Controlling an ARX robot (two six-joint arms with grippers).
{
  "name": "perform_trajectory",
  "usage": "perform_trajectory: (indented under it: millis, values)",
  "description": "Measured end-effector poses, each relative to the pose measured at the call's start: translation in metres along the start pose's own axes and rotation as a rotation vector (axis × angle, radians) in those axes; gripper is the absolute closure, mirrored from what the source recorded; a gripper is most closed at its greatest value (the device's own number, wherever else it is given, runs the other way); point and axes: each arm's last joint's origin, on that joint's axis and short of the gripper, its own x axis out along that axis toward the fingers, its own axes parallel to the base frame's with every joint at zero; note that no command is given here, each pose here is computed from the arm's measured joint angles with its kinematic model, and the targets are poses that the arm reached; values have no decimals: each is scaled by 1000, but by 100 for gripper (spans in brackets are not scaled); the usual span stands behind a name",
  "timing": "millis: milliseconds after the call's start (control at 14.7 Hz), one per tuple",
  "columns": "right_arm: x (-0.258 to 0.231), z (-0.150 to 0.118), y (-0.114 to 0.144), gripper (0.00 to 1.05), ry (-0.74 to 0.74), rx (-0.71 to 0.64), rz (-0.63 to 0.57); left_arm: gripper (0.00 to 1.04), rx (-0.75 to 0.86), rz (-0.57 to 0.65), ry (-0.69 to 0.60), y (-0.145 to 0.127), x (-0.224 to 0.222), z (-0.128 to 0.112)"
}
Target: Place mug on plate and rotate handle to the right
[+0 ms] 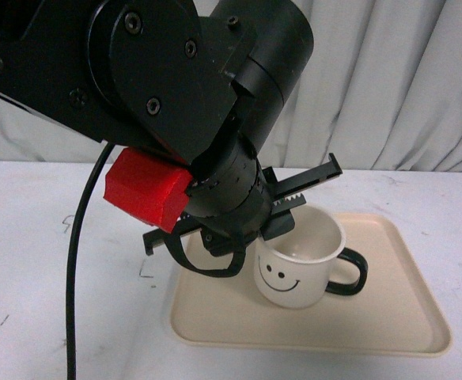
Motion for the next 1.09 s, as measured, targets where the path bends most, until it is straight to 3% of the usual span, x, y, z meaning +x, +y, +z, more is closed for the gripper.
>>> perform_trajectory:
  millis: [409,681,817,885,953,1022,1090]
  values:
    - [0,0,0,6,0,0,0,102,-10,-5,23,-3,3,-18]
    - [0,0,0,6,0,0,0,60,52,-46,48,-10,-6,-20]
    - [0,0,0,6,0,0,0,37,106,-140,7,-11,-34,-10]
    - [0,0,0,6,0,0,0,26,155,-246,-54,-11,-56,-1]
    - [0,0,0,6,0,0,0,15,216,-349,-213,-8,-84,11]
    - [0,0,0,6,0,0,-1,5,313,-383,-473,2,-118,26]
    - [0,0,0,6,0,0,1,17,320,-259,-804,15,-144,33]
